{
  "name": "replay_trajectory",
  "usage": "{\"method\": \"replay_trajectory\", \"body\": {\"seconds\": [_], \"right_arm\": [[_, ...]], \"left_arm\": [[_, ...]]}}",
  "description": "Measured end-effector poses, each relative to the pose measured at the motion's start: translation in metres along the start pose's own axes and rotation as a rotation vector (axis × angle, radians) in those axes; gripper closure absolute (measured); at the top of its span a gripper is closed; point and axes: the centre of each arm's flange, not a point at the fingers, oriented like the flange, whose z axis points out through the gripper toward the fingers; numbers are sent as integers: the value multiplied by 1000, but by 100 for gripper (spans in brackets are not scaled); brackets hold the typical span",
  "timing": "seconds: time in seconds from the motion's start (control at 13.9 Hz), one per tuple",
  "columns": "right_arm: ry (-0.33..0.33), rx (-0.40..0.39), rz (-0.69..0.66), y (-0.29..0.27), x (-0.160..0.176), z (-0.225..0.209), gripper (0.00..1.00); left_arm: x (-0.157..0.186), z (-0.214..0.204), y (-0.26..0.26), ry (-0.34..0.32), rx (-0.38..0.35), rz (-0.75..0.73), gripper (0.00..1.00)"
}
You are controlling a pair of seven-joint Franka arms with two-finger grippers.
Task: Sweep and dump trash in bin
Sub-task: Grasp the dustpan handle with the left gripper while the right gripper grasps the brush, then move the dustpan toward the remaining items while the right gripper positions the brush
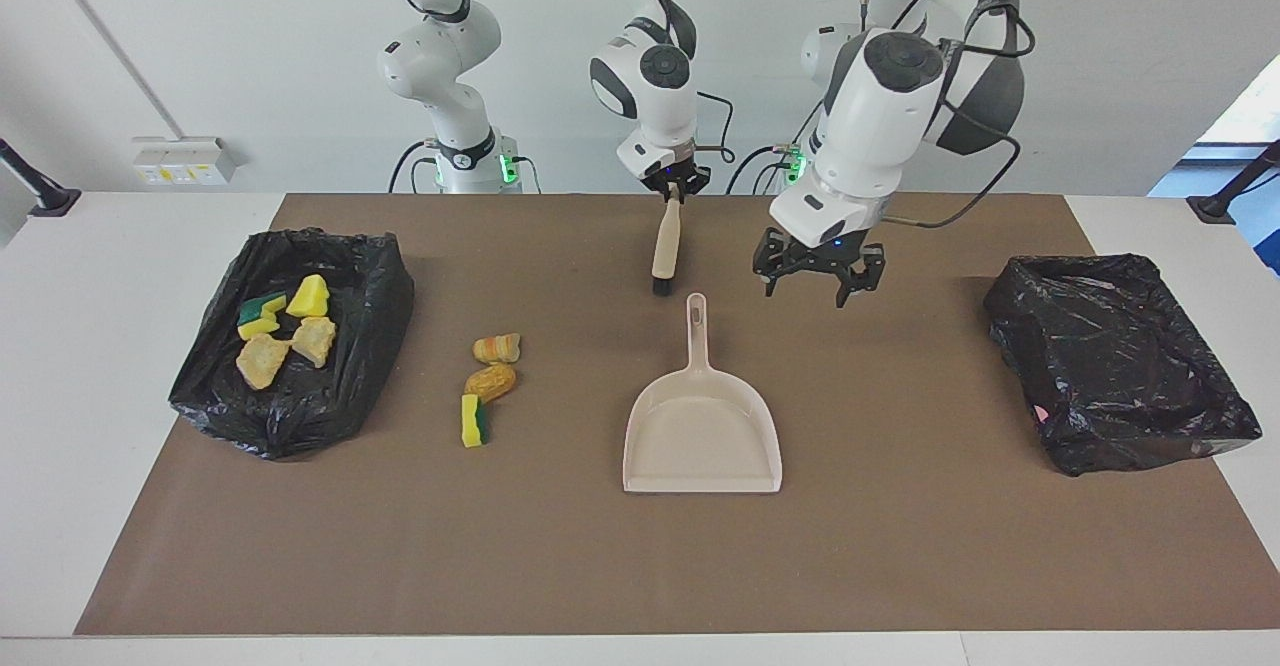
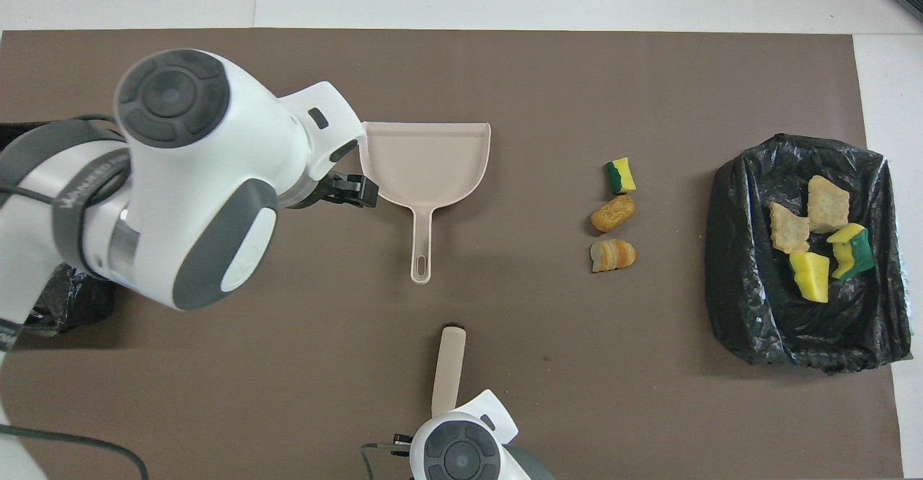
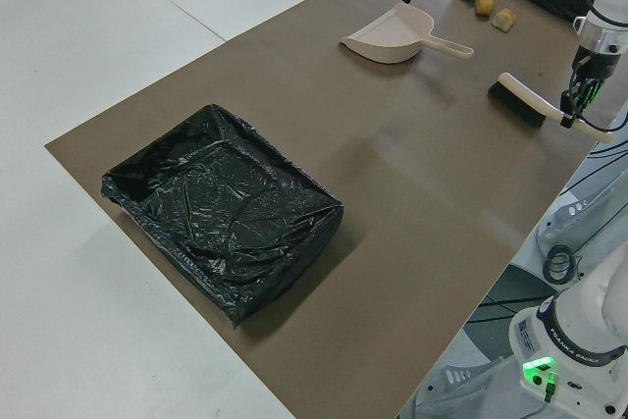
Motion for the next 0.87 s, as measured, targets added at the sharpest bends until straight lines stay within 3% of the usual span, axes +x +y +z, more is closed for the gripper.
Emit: {"method": "replay_trajectory", "body": {"seconds": [0.14, 0.36, 0.65, 0.87], "right_arm": [[-28, -18, -4, 12, 10, -28, 75], [-49, -73, -45, 63, 39, -80, 75], [-31, -153, -108, 137, 85, -121, 75], [24, -258, -173, 178, 122, -133, 75]], "left_arm": [[3, 41, 41, 8, 21, -18, 0], [8, 80, 63, -3, -4, -49, 0], [6, 109, 68, -11, -23, -65, 0], [-4, 137, 88, -6, -2, -84, 0]]}}
